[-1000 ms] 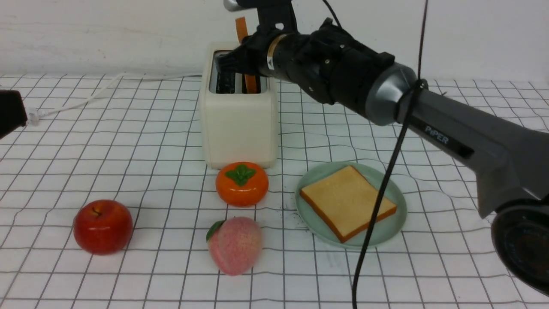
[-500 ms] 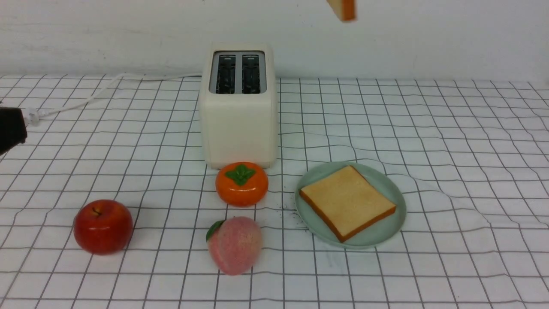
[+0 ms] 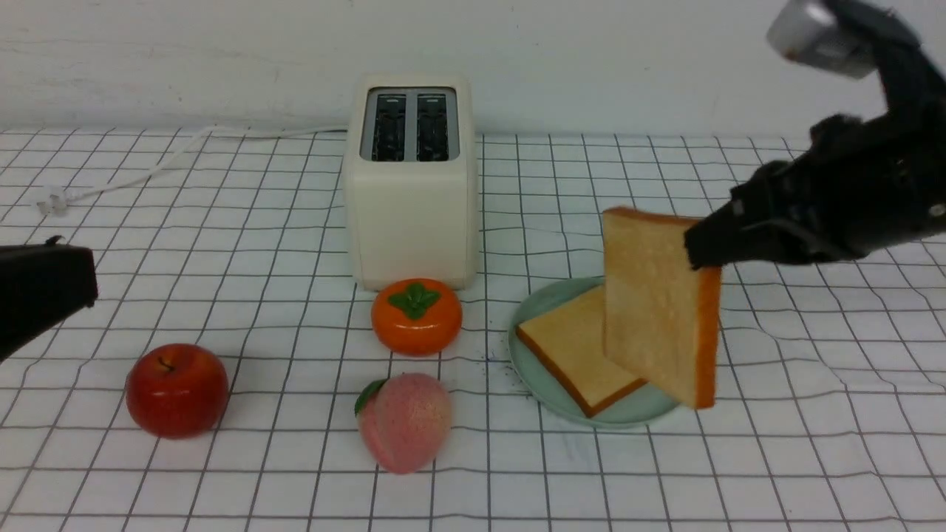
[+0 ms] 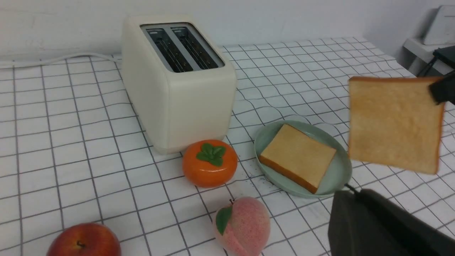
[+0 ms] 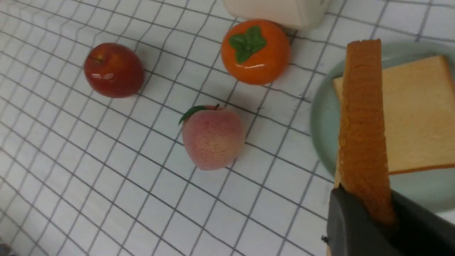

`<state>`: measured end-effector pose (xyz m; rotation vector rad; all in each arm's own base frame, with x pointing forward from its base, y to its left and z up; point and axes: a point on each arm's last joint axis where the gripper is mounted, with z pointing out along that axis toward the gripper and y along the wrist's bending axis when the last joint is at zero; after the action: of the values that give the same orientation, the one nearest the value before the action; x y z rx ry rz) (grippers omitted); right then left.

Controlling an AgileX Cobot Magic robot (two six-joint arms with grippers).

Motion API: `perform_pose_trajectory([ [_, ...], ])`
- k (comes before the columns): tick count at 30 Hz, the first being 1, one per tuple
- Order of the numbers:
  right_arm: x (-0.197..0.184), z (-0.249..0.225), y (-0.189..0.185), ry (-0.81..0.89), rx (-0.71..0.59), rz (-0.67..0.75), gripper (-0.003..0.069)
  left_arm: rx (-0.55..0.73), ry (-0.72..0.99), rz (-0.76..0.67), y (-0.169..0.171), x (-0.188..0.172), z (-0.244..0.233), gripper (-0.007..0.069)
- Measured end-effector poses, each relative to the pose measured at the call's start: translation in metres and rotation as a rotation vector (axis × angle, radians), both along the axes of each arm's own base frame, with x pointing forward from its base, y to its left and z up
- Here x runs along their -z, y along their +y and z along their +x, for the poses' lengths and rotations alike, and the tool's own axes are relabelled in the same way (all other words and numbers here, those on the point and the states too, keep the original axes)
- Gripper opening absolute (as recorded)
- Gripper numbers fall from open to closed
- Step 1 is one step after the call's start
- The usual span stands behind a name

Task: Take toasted bread from bread machine on white checkered table place on plate.
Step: 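Place the held slice of bread on top of the slice on the plate with the right gripper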

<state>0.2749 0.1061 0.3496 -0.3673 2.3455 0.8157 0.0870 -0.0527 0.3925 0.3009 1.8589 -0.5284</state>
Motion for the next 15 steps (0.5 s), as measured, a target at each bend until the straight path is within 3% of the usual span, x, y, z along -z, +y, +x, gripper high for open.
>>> perform_pose_trajectory([
  [6, 0.057, 0.053, 0.002, 0.068, 0.000, 0.150, 0.0074, 0.017, 0.061, 0.000, -0.006, 0.005, 0.005, -0.0013],
  [15, 0.134, 0.104, -0.026, 0.207, 0.173, 0.263, 0.0074, 0.021, 0.064, 0.021, -0.007, 0.007, 0.007, -0.0013],
])
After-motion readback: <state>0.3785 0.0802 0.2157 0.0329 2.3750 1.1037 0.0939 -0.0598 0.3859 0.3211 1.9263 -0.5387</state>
